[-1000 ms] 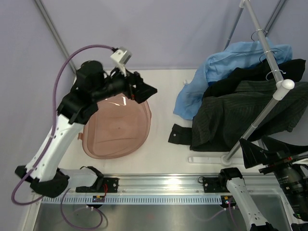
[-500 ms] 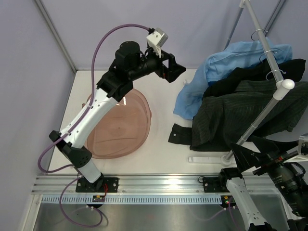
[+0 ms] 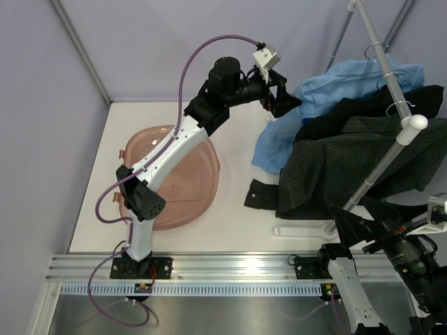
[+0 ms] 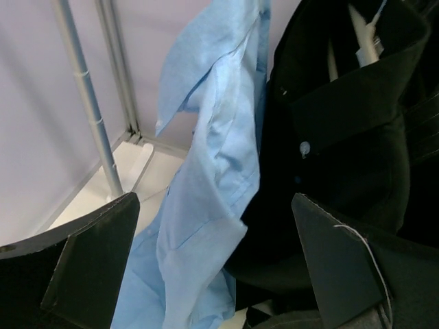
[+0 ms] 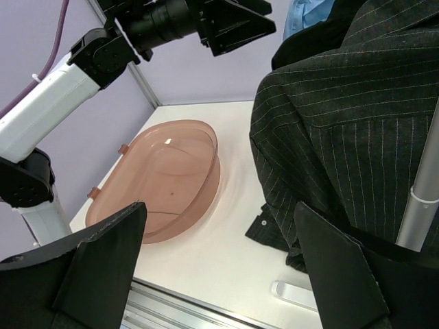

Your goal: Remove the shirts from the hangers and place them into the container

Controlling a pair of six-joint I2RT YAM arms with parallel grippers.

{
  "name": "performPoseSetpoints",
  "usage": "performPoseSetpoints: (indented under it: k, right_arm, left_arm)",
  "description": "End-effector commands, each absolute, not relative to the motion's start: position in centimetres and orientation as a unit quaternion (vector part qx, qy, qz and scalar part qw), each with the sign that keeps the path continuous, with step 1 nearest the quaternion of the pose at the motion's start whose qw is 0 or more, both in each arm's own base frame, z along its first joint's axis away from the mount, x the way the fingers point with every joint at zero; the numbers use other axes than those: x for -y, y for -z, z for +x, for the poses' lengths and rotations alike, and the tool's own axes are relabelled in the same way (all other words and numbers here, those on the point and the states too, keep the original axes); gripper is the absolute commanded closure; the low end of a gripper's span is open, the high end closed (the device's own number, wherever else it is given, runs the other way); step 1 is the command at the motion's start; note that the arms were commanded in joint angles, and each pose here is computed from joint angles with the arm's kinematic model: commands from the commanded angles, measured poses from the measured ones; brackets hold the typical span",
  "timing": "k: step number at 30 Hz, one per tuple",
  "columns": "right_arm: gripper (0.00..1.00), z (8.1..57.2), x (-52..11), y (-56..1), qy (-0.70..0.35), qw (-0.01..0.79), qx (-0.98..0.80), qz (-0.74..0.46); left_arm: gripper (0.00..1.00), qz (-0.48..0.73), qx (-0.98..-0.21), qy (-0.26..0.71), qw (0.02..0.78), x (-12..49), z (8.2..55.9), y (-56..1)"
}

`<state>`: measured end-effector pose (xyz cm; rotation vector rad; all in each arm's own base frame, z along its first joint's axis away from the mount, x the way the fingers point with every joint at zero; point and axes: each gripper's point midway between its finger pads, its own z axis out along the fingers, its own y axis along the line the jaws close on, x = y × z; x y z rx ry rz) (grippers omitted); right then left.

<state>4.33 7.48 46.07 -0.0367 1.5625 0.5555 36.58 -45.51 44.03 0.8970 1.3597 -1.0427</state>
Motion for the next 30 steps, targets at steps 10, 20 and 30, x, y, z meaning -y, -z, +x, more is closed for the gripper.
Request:
performPoseSetpoints:
  k: [10,20,30]
  right_arm:
    - [0.05,4.2,-8.4,-46.9,-0.25,0.681,-0.687,-0.028]
    - [0.07,4.4,-9.3,-47.6,-0.258,0.684,-0.682,-0.035]
    - [0.1,4.7,-9.5,-47.6,-0.255,0.684,-0.683,-0.031]
  left_arm:
    - [0.02,0.401,-0.477,0.466,0.628,47.6,36.5,-49.3]
    - [0.01,0.417,-0.465,0.442,0.644,50.0,38.1,-46.8]
    - [0.09,0.421,-0.423,0.468,0.652,51.4,38.0,-47.1]
